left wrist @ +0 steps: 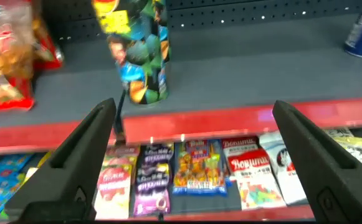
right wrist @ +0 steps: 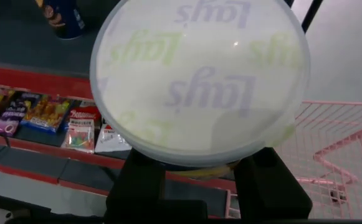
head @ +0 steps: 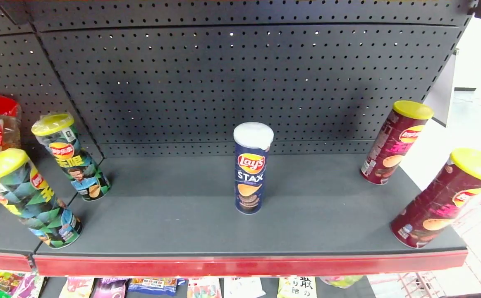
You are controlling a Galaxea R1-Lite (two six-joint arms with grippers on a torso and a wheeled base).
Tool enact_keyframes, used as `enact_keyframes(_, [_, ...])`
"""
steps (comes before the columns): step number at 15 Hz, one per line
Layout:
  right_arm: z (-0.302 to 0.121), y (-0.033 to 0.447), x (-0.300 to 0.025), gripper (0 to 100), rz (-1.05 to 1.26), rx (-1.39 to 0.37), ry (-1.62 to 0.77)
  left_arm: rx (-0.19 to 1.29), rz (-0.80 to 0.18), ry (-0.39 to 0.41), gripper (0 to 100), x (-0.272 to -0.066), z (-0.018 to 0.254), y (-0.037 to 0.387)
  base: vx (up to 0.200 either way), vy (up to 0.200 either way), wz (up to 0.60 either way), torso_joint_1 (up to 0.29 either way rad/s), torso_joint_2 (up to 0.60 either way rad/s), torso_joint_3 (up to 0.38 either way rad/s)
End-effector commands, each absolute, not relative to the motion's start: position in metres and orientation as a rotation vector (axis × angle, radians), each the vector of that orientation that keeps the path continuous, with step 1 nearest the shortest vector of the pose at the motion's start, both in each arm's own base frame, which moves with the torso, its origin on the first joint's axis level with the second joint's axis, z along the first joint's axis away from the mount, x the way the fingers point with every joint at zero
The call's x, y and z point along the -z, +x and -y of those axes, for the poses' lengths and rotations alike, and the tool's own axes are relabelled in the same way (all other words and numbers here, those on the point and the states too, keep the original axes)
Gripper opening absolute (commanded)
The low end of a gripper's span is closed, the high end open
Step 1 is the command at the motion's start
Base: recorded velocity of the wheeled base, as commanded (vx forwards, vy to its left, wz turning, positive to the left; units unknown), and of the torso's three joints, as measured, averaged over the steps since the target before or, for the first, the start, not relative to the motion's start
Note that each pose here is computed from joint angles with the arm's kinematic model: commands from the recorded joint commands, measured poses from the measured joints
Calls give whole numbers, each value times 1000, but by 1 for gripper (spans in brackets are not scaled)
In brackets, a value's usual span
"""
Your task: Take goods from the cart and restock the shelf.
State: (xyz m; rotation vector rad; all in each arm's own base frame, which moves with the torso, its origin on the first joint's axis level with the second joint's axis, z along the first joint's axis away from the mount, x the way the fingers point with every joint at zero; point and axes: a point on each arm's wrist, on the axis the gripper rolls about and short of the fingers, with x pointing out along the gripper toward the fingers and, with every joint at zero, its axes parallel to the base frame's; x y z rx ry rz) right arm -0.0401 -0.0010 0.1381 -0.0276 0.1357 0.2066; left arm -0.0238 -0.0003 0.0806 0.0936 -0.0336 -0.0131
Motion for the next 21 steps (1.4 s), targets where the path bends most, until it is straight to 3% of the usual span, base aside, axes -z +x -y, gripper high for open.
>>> enact_keyframes(1, [1,-40,-138,0,-135,-217,-28,12,33,92,100,-81,0,-24,0,0,0,0,0,0])
enact_keyframes(8, [-1,-43,-141,0,-115,-324,-22,31,18,94,100,-81,1,-23,0,0,0,0,0,0])
enact_keyframes(9, [-1,-43,-142,0,-116,-333,-21,109,43,81,100,-99,2,-24,0,0,0,0,0,0])
enact_keyframes(10, [-1,-43,-143,0,-116,-336,-21,175,22,29,100,-144,3,-16,0,0,0,0,0,0])
enact_keyframes(11, [-2,-43,-145,0,-115,-339,-21,210,5,-13,100,-174,3,-5,0,0,0,0,0,0])
enact_keyframes(12, [-2,-42,-147,0,-115,-348,-21,313,-25,-5,100,-191,6,7,0,0,0,0,0,0])
enact_keyframes(13, [-1,-41,-150,0,-120,-377,-22,511,-75,38,100,-201,11,23,0,0,0,0,0,0])
enact_keyframes(16, [0,-37,-152,0,-140,-414,-35,721,-227,63,100,-206,28,80,0,0,0,0,0,0])
enact_keyframes(21, [-2,-29,-176,0,-156,-435,-36,869,-327,97,100,-189,63,150,0,0,0,0,0,0])
